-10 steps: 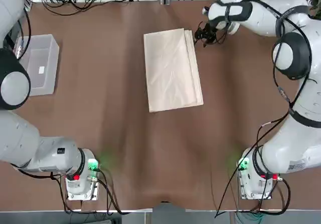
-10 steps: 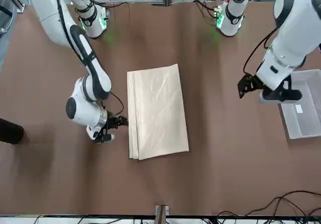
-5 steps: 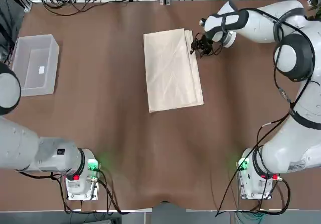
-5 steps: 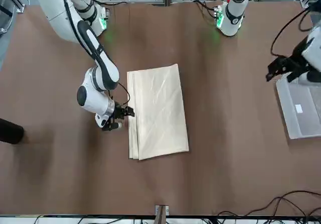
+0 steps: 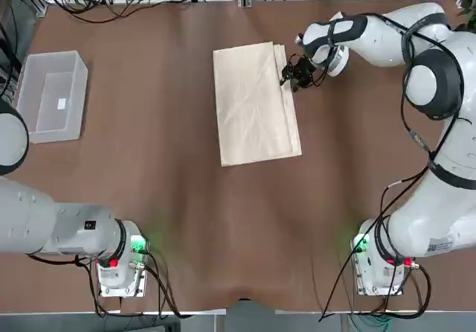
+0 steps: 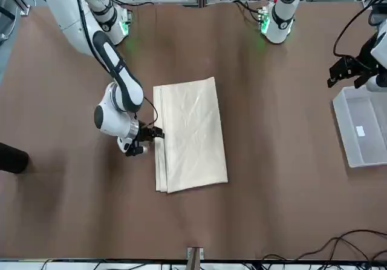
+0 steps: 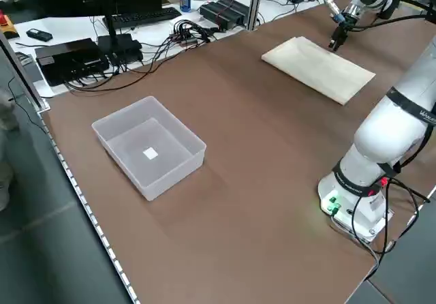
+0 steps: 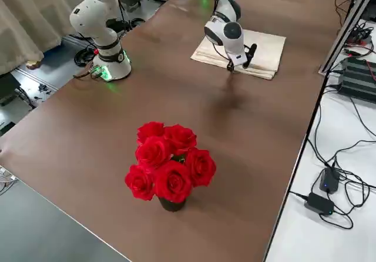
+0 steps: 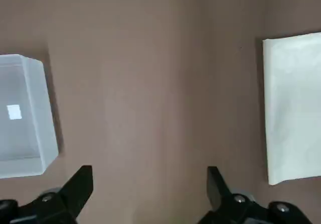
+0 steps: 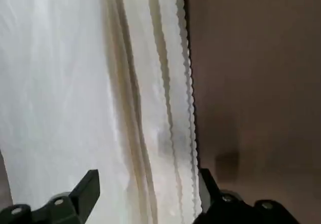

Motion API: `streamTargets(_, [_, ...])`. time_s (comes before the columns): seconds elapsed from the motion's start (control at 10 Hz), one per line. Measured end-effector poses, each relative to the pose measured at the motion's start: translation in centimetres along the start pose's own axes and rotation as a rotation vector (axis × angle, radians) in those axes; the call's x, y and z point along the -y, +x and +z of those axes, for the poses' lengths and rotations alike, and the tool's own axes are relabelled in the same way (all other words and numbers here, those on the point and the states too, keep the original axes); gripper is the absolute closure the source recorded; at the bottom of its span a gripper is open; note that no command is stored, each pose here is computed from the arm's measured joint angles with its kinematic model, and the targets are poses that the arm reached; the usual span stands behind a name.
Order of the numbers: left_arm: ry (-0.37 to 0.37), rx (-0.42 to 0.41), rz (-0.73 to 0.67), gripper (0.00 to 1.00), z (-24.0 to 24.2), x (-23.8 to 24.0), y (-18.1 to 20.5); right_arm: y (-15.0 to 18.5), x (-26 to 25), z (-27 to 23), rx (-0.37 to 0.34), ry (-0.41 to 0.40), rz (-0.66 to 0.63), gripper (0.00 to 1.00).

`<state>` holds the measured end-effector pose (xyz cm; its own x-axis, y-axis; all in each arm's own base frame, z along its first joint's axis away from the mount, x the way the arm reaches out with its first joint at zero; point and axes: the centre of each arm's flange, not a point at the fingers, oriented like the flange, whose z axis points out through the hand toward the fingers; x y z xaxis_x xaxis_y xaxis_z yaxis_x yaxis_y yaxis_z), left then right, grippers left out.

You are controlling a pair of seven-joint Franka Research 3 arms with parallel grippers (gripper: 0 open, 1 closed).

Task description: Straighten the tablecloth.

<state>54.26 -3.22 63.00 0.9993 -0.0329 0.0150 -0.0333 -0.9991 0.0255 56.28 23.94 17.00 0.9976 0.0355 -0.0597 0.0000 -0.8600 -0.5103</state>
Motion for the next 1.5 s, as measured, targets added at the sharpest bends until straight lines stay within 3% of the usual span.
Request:
streamTargets(0.3, [0.022, -0.008, 0.013, 0.00, 0.1, -1.8, 0.1, -0.1, -0.5, 0.6, 0.003, 0.005, 0.008, 0.11])
streamTargets(1.5, [0.005, -0.085, -0.028, 0.00, -0.1, 0.3, 1.5, -0.4, 2.4, 2.8, 0.007, 0.085, 0.041, 0.14])
